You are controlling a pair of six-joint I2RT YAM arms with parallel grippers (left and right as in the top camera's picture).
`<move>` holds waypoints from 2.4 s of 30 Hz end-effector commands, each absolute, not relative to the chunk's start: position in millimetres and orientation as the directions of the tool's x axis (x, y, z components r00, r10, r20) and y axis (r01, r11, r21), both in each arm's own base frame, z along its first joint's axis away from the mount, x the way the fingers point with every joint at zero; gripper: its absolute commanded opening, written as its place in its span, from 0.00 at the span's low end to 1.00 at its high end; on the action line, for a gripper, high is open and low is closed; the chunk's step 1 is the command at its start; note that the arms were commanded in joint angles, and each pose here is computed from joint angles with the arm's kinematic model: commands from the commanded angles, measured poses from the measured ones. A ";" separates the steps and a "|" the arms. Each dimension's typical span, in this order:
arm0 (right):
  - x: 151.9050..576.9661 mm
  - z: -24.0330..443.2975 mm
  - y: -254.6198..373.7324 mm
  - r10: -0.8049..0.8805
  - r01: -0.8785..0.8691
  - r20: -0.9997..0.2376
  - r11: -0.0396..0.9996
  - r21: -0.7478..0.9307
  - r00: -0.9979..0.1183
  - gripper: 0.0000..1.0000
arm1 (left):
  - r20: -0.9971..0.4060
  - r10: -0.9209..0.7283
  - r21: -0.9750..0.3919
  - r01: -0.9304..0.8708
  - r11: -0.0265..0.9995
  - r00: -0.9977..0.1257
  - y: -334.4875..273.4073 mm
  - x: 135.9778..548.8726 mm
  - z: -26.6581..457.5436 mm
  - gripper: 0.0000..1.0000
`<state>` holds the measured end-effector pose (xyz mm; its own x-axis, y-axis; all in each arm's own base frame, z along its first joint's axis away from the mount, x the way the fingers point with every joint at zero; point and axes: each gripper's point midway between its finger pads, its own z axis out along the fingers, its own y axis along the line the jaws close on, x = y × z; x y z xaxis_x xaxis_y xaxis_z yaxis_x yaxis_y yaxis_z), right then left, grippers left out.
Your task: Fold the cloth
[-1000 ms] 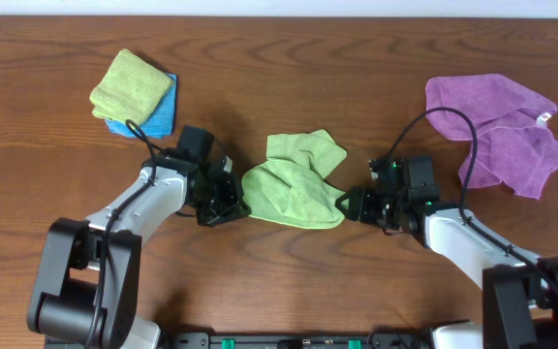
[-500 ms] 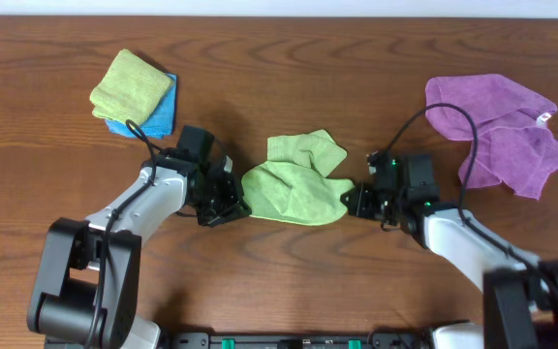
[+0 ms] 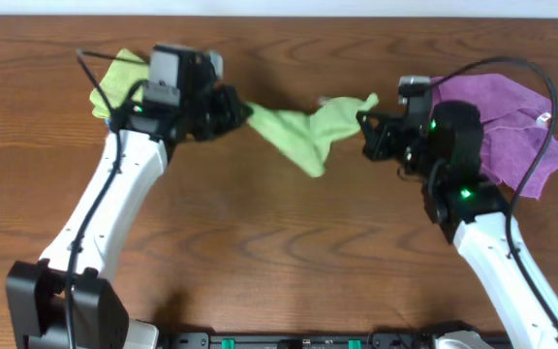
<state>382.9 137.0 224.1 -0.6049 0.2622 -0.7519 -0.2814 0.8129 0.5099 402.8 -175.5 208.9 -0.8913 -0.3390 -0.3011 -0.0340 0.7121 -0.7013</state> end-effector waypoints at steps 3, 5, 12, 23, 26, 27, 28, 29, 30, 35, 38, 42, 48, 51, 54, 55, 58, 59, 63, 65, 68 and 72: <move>414.0 229.1 125.7 0.241 -0.260 -0.784 0.853 0.452 -0.572 0.01 | -0.429 -0.417 -0.686 -0.011 0.727 -0.801 -147.9 433.0 248.8 0.06; 425.0 232.6 123.1 0.240 -0.256 -0.791 0.859 0.443 -0.563 0.01 | -0.445 -0.432 -0.687 -0.011 0.727 -0.784 -140.8 438.8 252.0 0.06; 460.5 252.1 116.4 0.243 -0.250 -0.820 0.874 0.417 -0.519 0.01 | -0.514 -0.485 -0.690 0.005 0.723 -0.708 -116.5 461.1 268.0 0.06; 462.6 268.9 127.7 0.194 -0.311 -0.816 0.857 0.411 -0.545 0.01 | -0.481 -0.446 -0.725 0.056 0.687 -0.755 -129.4 451.6 269.6 0.06; 455.7 255.7 127.1 0.174 -0.293 -0.788 0.863 0.411 -0.591 0.01 | -0.410 -0.437 -0.719 -0.011 0.695 -0.801 -128.5 437.6 252.0 0.06; 454.6 253.7 126.8 0.165 -0.295 -0.786 0.866 0.405 -0.595 0.01 | -0.383 -0.436 -0.717 -0.035 0.696 -0.815 -128.3 432.5 246.5 0.06; 453.3 251.2 126.4 0.151 -0.298 -0.786 0.869 0.395 -0.600 0.01 | -0.334 -0.427 -0.709 -0.075 0.702 -0.841 -130.6 421.9 235.9 0.06; 453.2 250.7 126.0 0.151 -0.296 -0.784 0.870 0.394 -0.602 0.01 | -0.310 -0.419 -0.703 -0.091 0.705 -0.854 -133.0 416.3 230.2 0.06; 453.2 250.7 126.0 0.151 -0.295 -0.785 0.870 0.394 -0.601 0.01 | -0.289 -0.410 -0.699 -0.102 0.708 -0.865 -136.2 411.6 224.9 0.07; 454.2 249.5 123.1 0.147 -0.285 -0.788 0.880 0.380 -0.599 0.01 | -0.204 -0.351 -0.687 -0.122 0.716 -0.914 -169.2 391.1 194.1 0.35; 449.4 244.5 125.6 0.141 -0.288 -0.769 0.873 0.393 -0.623 0.01 | -0.172 -0.316 -0.679 -0.120 0.724 -0.933 -185.5 382.1 178.1 0.31; 433.8 230.9 132.7 0.101 -0.308 -0.722 0.858 0.412 -0.684 0.01 | -0.174 -0.301 -0.677 -0.108 0.728 -0.938 -191.6 381.2 175.6 0.16; 400.2 221.8 144.6 -0.004 -0.353 -0.673 0.854 0.383 -0.739 0.01 | -0.185 -0.309 -0.672 -0.109 0.732 -0.933 -188.7 384.3 175.7 0.06; 375.8 241.0 155.6 -0.069 -0.425 -0.700 0.835 0.349 -0.711 0.01 | -0.191 -0.314 -0.666 -0.112 0.737 -0.930 -187.0 385.5 175.0 0.06; 343.8 271.4 165.0 -0.093 -0.478 -0.734 0.812 0.334 -0.672 0.01 | -0.197 -0.324 -0.669 -0.114 0.734 -0.926 -183.7 388.6 176.0 0.06; 332.1 280.8 166.4 -0.098 -0.492 -0.744 0.805 0.331 -0.661 0.01 | -0.199 -0.328 -0.670 -0.116 0.733 -0.923 -181.8 390.0 176.5 0.06; 296.6 300.6 166.7 -0.094 -0.506 -0.749 0.790 0.345 -0.656 0.01 | -0.199 -0.343 -0.673 -0.127 0.729 -0.918 -175.7 393.2 177.0 0.06; 287.1 305.1 165.8 -0.086 -0.504 -0.747 0.788 0.354 -0.659 0.01 | -0.199 -0.348 -0.674 -0.129 0.727 -0.916 -173.8 394.3 177.4 0.06; 253.0 322.6 159.7 -0.024 -0.473 -0.737 0.781 0.408 -0.675 0.01 | -0.193 -0.359 -0.683 -0.137 0.717 -0.913 -168.5 396.3 178.9 0.06; 250.2 320.4 155.2 -0.024 -0.456 -0.732 0.795 0.399 -0.681 0.01 | -0.191 -0.361 -0.686 -0.139 0.714 -0.913 -167.4 396.7 179.2 0.06; 257.7 307.0 153.0 -0.032 -0.422 -0.702 0.818 0.390 -0.711 0.01 | -0.190 -0.363 -0.687 -0.141 0.713 -0.912 -166.6 396.9 179.3 0.06; 282.0 277.5 161.3 -0.053 -0.389 -0.637 0.829 0.401 -0.769 0.01 | -0.191 -0.363 -0.686 -0.141 0.714 -0.912 -166.2 397.1 179.2 0.06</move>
<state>268.9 157.2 287.7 -0.7444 -0.0557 -0.6654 -0.4153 0.8189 0.3961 395.7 -168.4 180.8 -0.9121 -0.3619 -0.1925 -0.1387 0.7145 -0.6858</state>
